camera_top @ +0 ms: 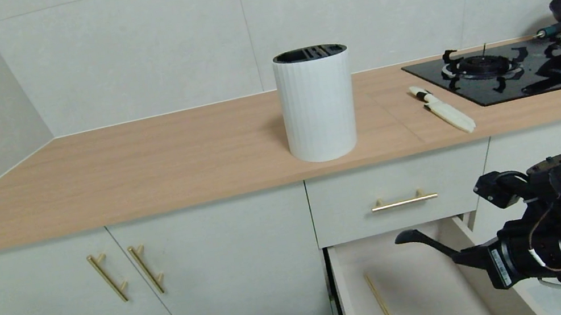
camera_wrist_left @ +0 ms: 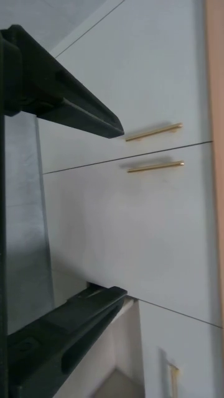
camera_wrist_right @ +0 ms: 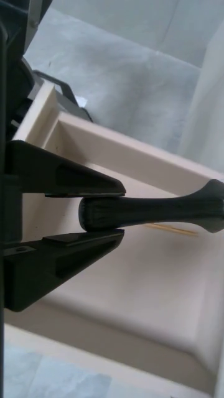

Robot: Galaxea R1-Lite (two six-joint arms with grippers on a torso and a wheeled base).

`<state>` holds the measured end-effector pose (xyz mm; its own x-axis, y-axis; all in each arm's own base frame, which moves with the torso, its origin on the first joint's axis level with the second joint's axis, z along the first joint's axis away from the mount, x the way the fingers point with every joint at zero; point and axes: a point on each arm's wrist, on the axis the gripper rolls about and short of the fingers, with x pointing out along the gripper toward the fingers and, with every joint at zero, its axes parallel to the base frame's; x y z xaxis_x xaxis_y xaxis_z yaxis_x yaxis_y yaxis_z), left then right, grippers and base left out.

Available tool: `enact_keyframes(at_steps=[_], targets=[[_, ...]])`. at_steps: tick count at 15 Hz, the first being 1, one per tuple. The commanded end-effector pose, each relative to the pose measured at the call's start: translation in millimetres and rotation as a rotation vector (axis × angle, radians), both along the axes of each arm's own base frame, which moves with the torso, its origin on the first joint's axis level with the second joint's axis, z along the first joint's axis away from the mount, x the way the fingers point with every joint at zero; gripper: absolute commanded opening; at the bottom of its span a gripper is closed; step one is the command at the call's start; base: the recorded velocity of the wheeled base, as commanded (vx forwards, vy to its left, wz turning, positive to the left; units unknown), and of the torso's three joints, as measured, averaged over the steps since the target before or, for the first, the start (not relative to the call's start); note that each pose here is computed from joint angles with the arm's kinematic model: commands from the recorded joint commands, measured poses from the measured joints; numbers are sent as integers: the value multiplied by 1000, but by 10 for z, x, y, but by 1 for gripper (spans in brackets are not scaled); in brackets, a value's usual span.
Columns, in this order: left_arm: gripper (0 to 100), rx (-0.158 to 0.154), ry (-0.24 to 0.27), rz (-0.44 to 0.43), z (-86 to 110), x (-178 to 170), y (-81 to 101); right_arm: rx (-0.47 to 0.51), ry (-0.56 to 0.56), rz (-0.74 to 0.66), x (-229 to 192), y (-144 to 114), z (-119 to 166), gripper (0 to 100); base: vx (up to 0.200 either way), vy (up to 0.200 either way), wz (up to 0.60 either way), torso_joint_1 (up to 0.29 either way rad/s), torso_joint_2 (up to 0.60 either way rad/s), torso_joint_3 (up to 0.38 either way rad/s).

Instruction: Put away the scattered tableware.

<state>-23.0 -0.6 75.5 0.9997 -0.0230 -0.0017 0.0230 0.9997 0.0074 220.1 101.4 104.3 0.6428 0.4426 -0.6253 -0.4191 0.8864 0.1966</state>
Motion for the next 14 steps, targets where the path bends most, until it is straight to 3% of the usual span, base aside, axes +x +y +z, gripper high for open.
enact_keyframes(at_steps=[1,11,14], targets=[[100,0,1,0,-1,1,0,-4,9,1,9,5,-24,0,0,0,0,-173,476,290],[100,0,1,0,-1,1,0,-9,9,5,8,4,-31,0,0,0,0,-138,457,318],[100,0,1,0,-1,1,0,-13,10,8,10,5,-38,0,0,0,0,-33,196,142]])
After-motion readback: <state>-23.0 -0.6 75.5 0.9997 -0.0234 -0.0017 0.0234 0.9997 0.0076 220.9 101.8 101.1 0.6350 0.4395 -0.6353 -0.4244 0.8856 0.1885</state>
